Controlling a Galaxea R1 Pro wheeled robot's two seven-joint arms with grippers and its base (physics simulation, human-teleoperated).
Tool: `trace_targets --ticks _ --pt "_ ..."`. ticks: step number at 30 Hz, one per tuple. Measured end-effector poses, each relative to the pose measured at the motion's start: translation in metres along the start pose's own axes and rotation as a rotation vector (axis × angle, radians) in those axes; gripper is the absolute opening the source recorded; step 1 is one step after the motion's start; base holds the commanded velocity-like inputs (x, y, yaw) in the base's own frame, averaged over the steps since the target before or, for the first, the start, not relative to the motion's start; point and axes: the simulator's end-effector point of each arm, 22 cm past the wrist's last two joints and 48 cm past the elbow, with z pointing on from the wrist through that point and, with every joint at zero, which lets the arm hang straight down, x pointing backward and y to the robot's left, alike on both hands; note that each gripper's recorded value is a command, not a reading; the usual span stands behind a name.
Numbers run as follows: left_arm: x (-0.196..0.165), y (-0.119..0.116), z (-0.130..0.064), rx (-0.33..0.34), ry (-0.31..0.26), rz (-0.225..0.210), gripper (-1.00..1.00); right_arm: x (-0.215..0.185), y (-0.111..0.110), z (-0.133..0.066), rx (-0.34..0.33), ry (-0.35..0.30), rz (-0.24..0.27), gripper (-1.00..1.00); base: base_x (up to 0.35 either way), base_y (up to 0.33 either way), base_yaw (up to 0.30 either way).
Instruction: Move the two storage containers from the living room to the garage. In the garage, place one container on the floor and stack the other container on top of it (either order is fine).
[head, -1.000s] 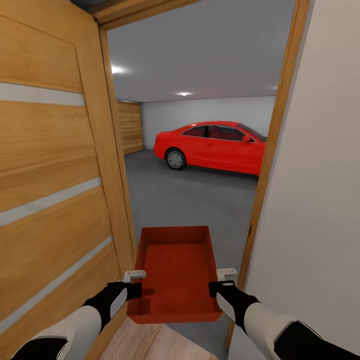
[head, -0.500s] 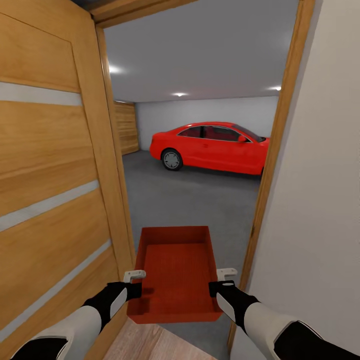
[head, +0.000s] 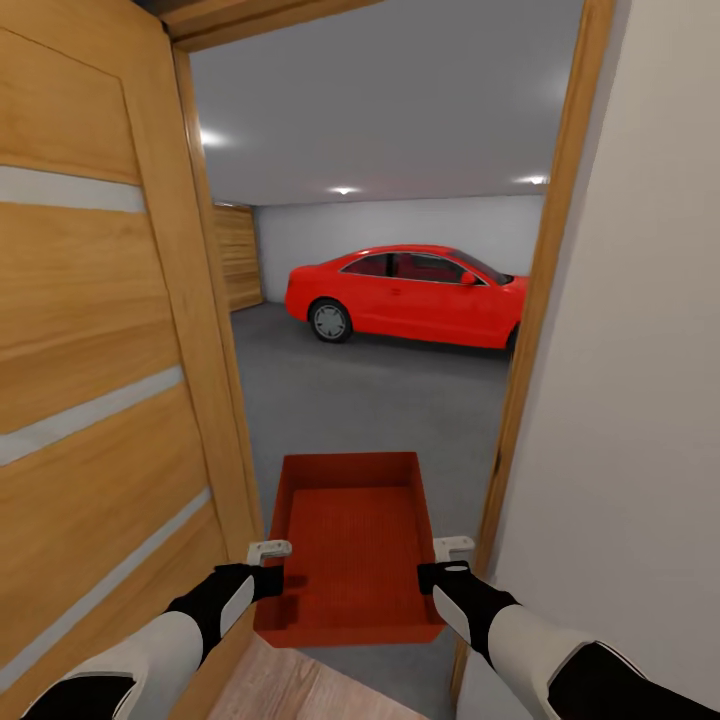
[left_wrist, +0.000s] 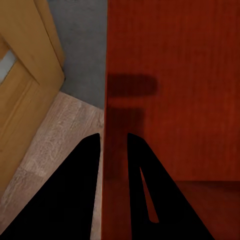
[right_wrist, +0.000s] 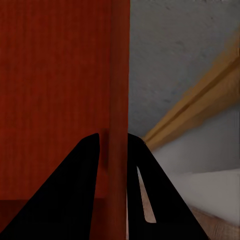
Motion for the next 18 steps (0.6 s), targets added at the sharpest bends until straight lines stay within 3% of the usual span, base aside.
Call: trace_targets --ticks 12,18 --pt "0.0 0.0 -0.0001 0.0 0.0 0.0 -1.0 0.0001 0.0001 -0.0001 0.0 0.0 0.0 -1.0 0.135 0.249 -0.001" --pt "-0.0005 -0.0001 -0.0002 0.0 -0.001 0.0 -1.0 -0.0004 -0.0001 -0.0002 0.0 -0.001 0.0 -1.0 0.034 0.059 -0.114"
